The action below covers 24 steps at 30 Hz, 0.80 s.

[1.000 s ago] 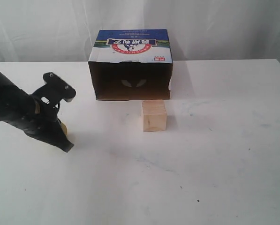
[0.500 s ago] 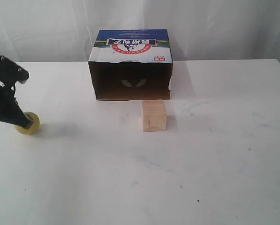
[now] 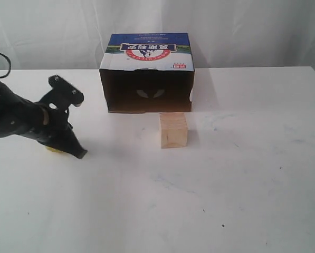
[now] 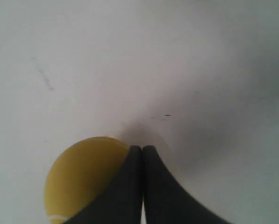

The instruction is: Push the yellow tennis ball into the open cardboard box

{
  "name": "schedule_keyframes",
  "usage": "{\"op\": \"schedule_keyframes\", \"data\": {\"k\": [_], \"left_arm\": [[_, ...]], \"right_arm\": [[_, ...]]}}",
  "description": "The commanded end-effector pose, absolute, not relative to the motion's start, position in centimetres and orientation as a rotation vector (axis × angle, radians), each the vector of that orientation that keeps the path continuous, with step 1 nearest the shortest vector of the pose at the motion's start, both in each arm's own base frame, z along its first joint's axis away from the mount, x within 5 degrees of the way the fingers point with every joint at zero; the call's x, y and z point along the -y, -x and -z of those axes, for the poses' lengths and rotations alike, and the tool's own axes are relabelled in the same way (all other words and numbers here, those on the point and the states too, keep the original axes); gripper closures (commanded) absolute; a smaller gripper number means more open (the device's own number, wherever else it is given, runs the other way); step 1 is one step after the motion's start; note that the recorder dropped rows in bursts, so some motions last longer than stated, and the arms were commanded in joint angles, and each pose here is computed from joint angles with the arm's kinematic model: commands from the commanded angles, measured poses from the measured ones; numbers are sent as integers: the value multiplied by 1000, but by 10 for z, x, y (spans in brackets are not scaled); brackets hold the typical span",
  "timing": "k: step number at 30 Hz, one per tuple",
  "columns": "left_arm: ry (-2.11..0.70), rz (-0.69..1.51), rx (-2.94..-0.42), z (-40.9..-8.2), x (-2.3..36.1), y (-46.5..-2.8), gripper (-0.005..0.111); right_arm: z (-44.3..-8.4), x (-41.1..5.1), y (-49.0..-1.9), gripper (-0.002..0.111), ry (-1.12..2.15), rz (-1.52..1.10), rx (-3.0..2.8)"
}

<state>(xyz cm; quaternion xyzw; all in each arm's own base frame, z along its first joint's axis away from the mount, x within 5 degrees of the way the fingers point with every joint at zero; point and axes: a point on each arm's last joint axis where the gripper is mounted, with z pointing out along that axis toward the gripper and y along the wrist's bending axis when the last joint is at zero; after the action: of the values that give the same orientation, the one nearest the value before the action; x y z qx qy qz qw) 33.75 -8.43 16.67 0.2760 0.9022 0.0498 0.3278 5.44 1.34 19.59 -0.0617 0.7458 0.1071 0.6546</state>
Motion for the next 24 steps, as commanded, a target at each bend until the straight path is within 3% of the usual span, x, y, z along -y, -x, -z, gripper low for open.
{"op": "schedule_keyframes", "data": {"k": [1, 7, 13, 17, 24], "left_arm": [[-737, -91, -2417, -160, 104, -328, 107], [-772, -69, -2267, -205, 129, -331, 107], [-772, -125, -2232, -241, 128, -324, 107], [-727, -170, -2358, -234, 120, -312, 107], [-842, -114, -2413, -213, 139, -276, 107]], "right_arm": [[-195, -13, -54, 108, 142, -237, -1685], [-195, -13, -54, 108, 142, -237, -1685], [-195, -13, -54, 108, 142, -237, -1685], [-195, -13, -54, 108, 142, -237, -1685], [-195, -13, -54, 108, 142, -237, -1685]]}}
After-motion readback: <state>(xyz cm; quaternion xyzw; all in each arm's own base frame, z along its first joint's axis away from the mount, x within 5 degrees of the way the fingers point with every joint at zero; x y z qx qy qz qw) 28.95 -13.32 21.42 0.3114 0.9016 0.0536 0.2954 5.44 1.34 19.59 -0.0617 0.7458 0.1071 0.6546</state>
